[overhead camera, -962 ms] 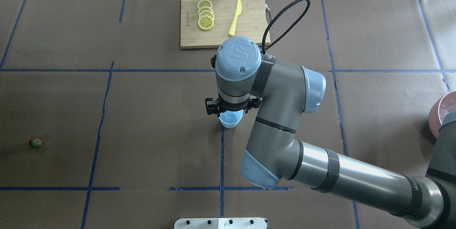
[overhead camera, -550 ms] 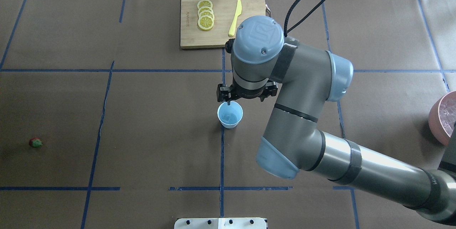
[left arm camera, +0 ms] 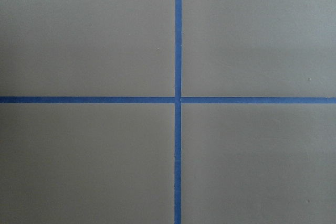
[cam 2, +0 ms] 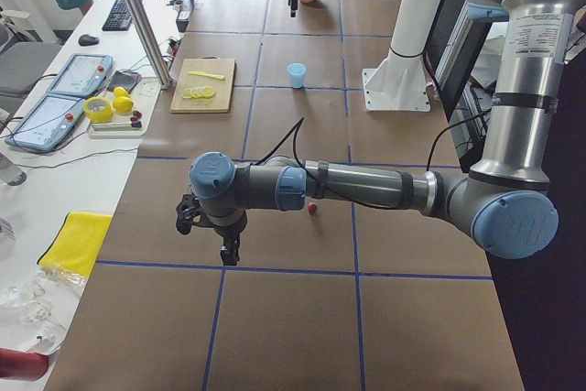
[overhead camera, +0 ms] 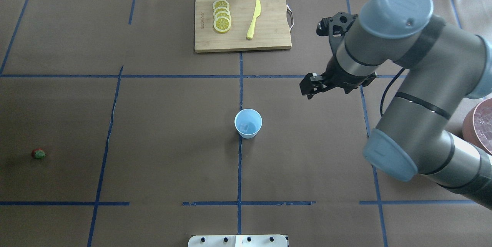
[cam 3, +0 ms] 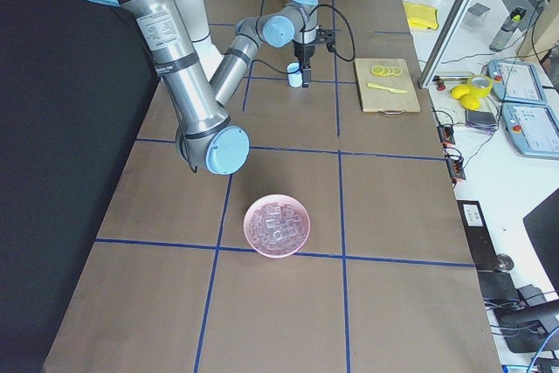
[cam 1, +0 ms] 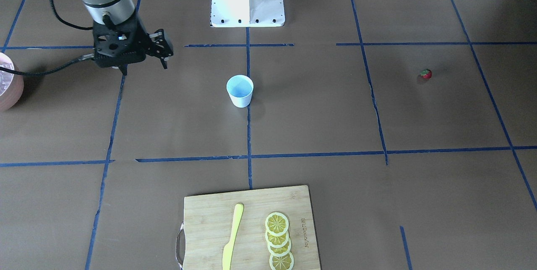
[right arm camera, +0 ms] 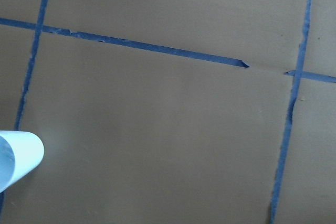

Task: Put ice and strawberries in cup
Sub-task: 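Move the right gripper back toward the pink bowl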

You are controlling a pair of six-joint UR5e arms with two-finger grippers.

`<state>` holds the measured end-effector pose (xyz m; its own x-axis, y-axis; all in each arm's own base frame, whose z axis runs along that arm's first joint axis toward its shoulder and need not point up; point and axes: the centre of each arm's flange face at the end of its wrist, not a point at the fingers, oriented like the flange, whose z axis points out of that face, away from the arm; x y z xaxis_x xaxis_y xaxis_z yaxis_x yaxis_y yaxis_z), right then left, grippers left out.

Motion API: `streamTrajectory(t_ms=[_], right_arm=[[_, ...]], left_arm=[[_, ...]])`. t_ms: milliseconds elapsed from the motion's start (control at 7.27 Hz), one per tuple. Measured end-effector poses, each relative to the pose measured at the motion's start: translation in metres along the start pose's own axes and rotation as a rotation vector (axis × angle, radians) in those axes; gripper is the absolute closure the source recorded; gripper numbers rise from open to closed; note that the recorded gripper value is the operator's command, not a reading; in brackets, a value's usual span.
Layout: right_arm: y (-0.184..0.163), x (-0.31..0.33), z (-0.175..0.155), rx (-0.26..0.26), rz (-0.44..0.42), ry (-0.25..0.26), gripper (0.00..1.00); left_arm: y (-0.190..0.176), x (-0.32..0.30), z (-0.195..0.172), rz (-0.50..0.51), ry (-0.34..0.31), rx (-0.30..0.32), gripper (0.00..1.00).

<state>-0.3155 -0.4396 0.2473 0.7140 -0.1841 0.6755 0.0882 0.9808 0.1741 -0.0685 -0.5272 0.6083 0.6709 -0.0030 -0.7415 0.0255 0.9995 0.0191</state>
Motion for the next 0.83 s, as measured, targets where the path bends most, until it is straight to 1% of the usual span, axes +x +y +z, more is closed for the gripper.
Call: streamTrajectory(t_ms=[275, 412, 550, 825], right_arm=[[0.016, 0.078, -0.002, 0.008, -0.072, 0.033, 0.01], [0.026, 0.124, -0.002, 0.011, -0.112, 0.038, 0.01], [0.039, 0.179, -0.001, 0.008, -0.175, 0.055, 0.01], [0.062, 0.278, -0.001, -0.021, -0.287, 0.104, 0.01]], left_arm=[[0.0, 0.003, -0.003, -0.002, 0.0, 0.006, 0.0], [0.001, 0.004, -0.004, -0.005, 0.0, 0.007, 0.0], [0.001, 0.005, -0.004, -0.01, 0.001, 0.009, 0.0], [0.002, 0.007, -0.006, -0.014, 0.002, 0.012, 0.0]])
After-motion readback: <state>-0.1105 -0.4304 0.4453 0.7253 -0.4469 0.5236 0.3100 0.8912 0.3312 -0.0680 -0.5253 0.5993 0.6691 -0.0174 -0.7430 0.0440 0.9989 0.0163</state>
